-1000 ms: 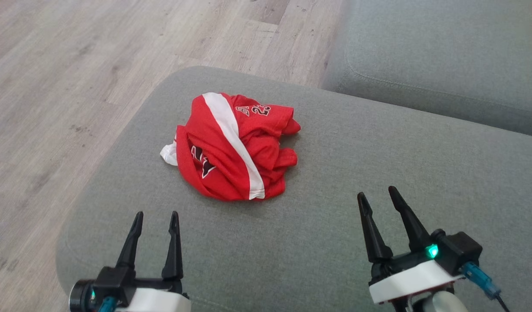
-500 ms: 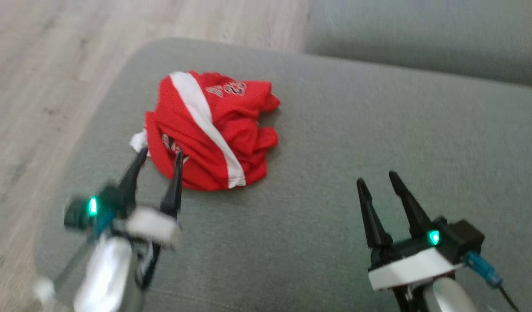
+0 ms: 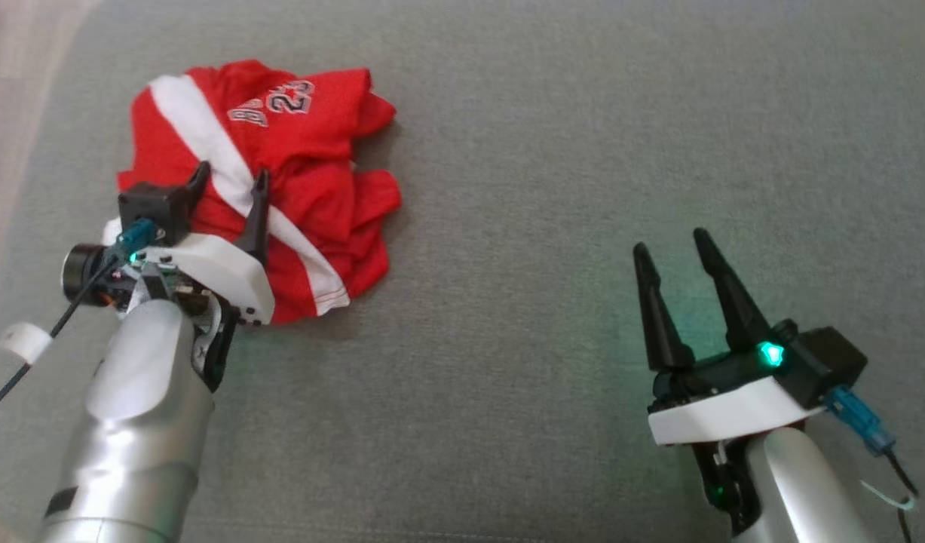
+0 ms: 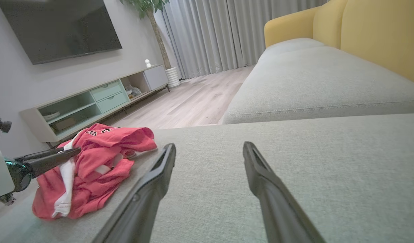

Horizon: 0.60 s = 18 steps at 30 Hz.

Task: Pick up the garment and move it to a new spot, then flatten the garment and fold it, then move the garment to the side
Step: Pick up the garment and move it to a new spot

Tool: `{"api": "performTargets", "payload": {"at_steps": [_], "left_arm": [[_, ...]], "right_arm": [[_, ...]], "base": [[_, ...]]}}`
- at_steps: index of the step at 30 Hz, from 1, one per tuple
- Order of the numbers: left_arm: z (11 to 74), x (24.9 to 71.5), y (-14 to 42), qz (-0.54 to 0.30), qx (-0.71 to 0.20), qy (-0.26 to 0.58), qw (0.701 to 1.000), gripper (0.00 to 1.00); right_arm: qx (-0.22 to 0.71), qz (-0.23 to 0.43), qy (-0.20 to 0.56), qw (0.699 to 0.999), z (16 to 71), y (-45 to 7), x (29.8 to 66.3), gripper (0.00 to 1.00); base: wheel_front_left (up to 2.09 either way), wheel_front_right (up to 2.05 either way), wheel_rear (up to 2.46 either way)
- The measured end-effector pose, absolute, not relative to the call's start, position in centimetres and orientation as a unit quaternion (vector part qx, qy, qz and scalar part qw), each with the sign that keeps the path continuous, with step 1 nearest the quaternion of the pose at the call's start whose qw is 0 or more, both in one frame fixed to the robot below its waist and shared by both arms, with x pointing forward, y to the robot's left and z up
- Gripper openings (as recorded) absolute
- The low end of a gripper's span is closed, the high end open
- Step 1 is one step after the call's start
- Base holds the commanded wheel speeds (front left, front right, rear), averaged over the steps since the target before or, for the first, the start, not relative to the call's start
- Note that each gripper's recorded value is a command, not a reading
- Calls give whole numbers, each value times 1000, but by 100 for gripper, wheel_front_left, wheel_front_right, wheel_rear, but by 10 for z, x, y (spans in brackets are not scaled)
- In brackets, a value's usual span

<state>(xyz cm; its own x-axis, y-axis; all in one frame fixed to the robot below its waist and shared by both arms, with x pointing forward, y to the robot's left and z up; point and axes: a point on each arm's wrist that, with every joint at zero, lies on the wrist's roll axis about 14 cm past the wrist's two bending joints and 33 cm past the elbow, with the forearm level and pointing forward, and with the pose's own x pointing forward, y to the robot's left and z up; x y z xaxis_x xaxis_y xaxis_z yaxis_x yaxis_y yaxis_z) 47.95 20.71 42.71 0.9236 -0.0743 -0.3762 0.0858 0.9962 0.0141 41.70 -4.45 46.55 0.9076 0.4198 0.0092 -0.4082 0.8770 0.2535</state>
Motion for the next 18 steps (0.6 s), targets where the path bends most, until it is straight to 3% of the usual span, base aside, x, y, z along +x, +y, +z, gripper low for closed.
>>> {"api": "performTargets", "payload": {"at_steps": [2,3,4,12,18], "left_arm": [[415,481,206,-39,16,210,977,100],[409,481,206,-40,16,219,975,38],[406,481,205,-40,16,223,974,0],[463,499,187,-56,-4,83,995,0],[556,506,124,-123,-51,-62,989,0]], "right_arm": [[125,204,26,971,462,-51,419,100],[125,201,28,971,460,-53,419,100],[125,199,29,972,459,-54,419,100],[119,194,13,974,473,-59,415,100],[121,182,-12,976,493,-70,407,100]], "base": [[0,0,0],[0,0,0],[0,0,0],[0,0,0],[0,0,0]]}}
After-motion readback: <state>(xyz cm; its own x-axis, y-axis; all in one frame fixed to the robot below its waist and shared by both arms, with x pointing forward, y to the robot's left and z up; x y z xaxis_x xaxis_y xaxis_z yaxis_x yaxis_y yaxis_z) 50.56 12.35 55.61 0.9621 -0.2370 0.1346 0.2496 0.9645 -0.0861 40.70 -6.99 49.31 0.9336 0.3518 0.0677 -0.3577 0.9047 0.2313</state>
